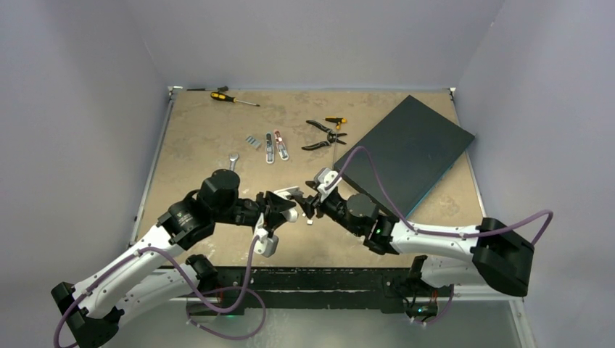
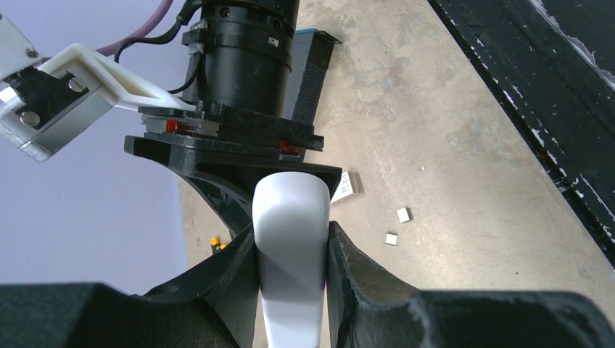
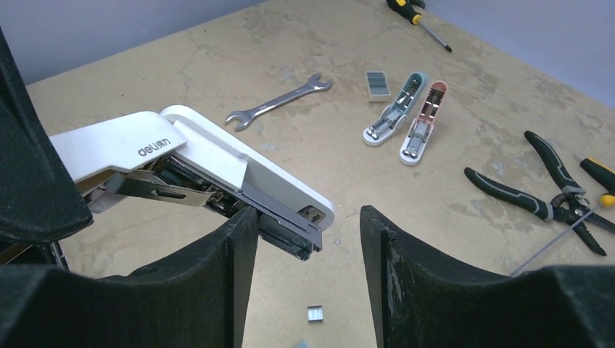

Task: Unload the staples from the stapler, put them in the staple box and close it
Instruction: Unload the staple at the center of the board.

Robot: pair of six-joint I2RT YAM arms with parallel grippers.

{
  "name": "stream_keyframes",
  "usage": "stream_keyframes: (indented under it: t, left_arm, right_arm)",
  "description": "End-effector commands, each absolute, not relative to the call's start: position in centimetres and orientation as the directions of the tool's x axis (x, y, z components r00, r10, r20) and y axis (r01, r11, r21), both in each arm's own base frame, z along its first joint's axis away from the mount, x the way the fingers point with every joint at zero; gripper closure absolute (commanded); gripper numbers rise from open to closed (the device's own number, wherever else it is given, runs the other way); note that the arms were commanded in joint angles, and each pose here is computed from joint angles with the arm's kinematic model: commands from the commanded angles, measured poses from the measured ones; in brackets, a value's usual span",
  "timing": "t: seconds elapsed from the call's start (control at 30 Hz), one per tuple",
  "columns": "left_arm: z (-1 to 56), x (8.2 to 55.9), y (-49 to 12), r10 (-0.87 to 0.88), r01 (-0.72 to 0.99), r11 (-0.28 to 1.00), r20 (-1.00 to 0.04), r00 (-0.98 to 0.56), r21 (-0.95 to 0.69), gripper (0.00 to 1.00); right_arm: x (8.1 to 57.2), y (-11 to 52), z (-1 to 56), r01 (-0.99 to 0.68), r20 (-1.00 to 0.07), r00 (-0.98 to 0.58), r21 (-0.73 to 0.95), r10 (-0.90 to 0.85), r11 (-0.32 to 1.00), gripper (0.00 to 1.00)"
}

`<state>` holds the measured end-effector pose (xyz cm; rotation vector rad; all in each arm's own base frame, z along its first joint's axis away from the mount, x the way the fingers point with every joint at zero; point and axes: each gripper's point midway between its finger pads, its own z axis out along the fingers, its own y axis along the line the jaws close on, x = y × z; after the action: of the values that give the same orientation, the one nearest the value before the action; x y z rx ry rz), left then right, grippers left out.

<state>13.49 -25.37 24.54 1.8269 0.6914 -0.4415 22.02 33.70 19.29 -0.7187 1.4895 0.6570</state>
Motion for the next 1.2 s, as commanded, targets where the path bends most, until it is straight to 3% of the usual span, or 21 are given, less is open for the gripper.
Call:
stream_keyframes:
  t: [0.0,0.47,0.77,1.17]
  left_arm:
    - [26.4,12.1,-25.9,0.146,0.598,-0.258,-0.582,0.800,0.758,1.00]
    - [25.7,12.3,-26.0,0.159,0.607,-0.277,-0.587,0.794,0.745,1.00]
    - [25.9,12.3,-26.2,0.148,0.606,-0.274,-0.590,0.794,0.747,1.00]
    - [25.9,12.3,-26.3,0.143,0.603,-0.274,-0.588,0.796,0.750,1.00]
  right_arm:
    - [23.1,30.9,17.9,-0.690,-0.992,-0.054,-0.045,-0.113,0.722,0.45]
    - [21.6,29.1,19.4,-0.698,-0.995,-0.081,0.009,-0.066,0.716,0.45]
    - [19.9,32.2,22.3,-0.815,-0.998,-0.011,0.040,0.055,0.578,0.38]
    - [21.0,33.4,21.8,-0.805,-0.999,0.001,0.030,0.051,0.592,0.37]
